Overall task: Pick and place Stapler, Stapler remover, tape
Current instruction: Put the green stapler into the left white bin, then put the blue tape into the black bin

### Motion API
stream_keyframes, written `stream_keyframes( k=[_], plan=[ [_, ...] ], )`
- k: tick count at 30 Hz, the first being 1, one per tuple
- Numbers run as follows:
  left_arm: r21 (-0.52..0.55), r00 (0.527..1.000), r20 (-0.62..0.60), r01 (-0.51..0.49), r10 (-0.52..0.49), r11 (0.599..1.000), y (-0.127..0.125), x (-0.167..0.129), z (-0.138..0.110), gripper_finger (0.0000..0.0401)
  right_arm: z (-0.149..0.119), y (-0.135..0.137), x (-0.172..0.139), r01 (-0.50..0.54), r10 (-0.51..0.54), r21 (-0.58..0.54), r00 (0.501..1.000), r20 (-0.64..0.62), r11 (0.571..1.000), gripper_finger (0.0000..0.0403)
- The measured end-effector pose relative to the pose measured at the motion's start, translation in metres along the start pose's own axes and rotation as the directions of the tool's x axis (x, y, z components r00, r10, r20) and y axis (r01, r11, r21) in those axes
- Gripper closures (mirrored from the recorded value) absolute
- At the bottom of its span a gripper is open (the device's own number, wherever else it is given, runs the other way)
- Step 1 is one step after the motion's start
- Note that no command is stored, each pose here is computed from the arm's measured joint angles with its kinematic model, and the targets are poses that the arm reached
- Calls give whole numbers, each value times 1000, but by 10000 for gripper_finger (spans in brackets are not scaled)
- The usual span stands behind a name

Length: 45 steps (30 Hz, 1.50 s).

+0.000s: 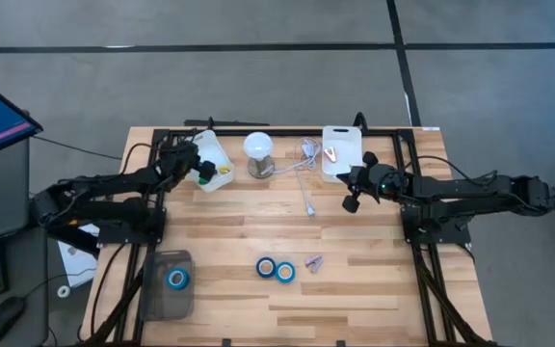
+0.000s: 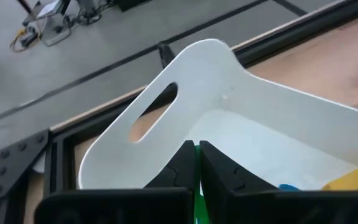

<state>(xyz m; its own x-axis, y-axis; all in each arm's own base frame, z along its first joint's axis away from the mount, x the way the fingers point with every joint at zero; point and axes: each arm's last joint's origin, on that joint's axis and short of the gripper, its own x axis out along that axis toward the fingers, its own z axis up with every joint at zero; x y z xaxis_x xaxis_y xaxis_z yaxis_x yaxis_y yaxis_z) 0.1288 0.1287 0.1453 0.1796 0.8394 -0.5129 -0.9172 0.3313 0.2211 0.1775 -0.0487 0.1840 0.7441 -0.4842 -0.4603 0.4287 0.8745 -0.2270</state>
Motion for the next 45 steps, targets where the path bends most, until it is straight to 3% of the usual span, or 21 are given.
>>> stream_keyframes(
  k=[12,15,18,21,28,35,40,45],
  plan=[
    [-55,1000,24,0,2,998,1,1,1,343,0,0,0,0,0,0,1000,0,1000,403],
    [-60,993,55,105,-101,993,-3,0,5,336,0,0,0,0,0,0,1000,0,1000,403],
    [-42,949,135,292,-284,955,-11,-3,14,352,0,0,0,0,0,0,1000,0,1000,403],
    [52,887,191,418,-420,907,-25,-13,18,386,0,0,0,0,0,0,1000,0,1000,403],
    [256,757,210,568,-618,782,-63,-46,22,398,0,0,0,0,0,1,1000,0,1000,403],
    [380,604,153,695,-782,611,-92,-86,6,399,0,0,0,0,0,2,1000,0,1000,403],
    [393,623,144,678,-769,622,-107,-118,10,399,0,0,0,0,0,4,1000,4,1000,403],
    [431,660,129,634,-740,642,-122,-146,40,399,1,0,0,1,-1,5,1000,8,1000,403]
  ],
)
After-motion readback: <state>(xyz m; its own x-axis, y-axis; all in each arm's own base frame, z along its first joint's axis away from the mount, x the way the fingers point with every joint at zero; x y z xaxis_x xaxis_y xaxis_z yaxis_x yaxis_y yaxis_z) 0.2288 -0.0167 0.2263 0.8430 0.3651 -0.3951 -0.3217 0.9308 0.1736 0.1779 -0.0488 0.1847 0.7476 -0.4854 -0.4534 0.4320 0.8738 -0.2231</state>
